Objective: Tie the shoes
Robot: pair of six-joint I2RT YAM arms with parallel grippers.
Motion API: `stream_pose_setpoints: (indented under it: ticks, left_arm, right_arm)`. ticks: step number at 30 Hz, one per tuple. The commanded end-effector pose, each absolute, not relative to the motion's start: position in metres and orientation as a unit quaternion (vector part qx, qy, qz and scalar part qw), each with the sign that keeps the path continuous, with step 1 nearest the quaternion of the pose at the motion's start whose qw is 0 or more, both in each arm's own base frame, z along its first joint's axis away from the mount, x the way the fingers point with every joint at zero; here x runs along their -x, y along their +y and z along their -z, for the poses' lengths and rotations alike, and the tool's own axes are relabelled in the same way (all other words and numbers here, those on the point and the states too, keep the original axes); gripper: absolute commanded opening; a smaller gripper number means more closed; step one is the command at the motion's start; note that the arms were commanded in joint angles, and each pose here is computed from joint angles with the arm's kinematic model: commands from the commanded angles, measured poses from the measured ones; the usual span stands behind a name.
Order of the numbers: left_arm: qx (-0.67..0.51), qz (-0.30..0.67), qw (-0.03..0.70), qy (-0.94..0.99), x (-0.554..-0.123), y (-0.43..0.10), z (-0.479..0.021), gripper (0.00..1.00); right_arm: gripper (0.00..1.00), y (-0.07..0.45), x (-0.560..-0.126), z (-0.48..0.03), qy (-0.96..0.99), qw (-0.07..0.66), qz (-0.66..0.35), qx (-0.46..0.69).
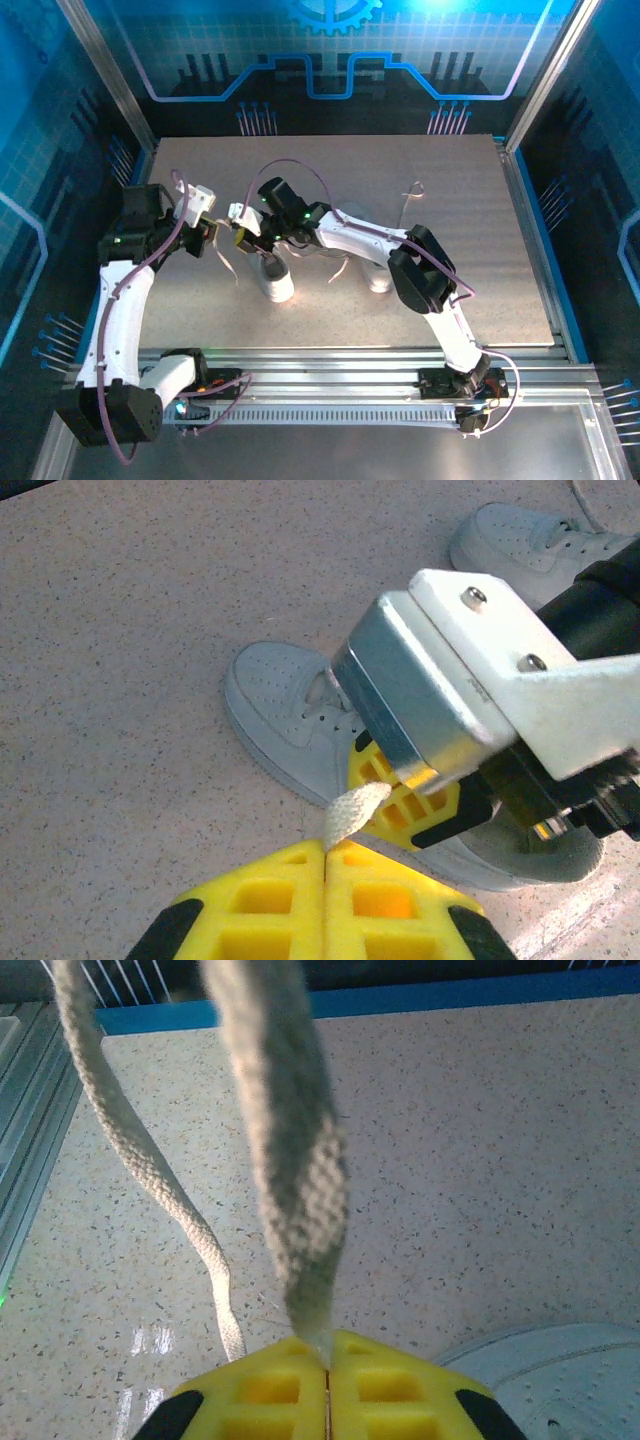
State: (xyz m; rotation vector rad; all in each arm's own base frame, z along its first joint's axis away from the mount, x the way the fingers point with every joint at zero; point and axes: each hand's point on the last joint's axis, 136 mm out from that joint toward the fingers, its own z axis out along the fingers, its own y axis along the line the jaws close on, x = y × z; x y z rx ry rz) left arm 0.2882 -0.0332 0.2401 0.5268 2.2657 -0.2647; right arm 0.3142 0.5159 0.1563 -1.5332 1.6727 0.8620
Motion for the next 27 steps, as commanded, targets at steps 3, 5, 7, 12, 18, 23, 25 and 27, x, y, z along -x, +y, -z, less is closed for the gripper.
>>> stream_pose_setpoints:
  ticks: [3, 5, 7, 12, 18, 23, 25, 27]
  left_arm:
    - [-0.2, 0.111, 0.396, 0.889, -0.283, -0.033, -0.248, 0.0]
    - [-0.201, 0.109, 0.391, 0.891, -0.28, -0.033, -0.243, 0.0]
    - [-0.201, 0.108, 0.387, 0.893, -0.276, -0.032, -0.236, 0.0]
    - [-0.202, 0.115, 0.39, 0.891, -0.268, -0.036, -0.224, 0.0]
    - [-0.213, 0.105, 0.429, 0.871, -0.266, -0.038, -0.223, 0.44]
    - [-0.231, 0.118, 0.468, 0.845, -0.271, -0.047, -0.232, 0.47]
    - [-0.242, 0.137, 0.478, 0.833, -0.275, -0.053, -0.233, 0.47]
    - [-0.251, 0.155, 0.494, 0.818, -0.28, -0.06, -0.235, 0.46]
  right_arm:
    - [0.0, 0.518, -0.314, -0.183, 0.623, 0.395, -0.347, 0.579]
    - [0.0, 0.51, -0.32, -0.194, 0.629, 0.411, -0.344, 0.563]
    - [0.0, 0.5, -0.326, -0.206, 0.632, 0.433, -0.34, 0.546]
    - [0.0, 0.477, -0.345, -0.224, 0.655, 0.461, -0.304, 0.515]
    - [0.0, 0.464, -0.354, -0.234, 0.67, 0.459, -0.29, 0.506]
    - [0.0, 0.459, -0.354, -0.235, 0.673, 0.452, -0.276, 0.517]
    - [0.0, 0.458, -0.353, -0.231, 0.675, 0.446, -0.271, 0.522]
    - [0.0, 0.458, -0.352, -0.228, 0.676, 0.439, -0.27, 0.526]
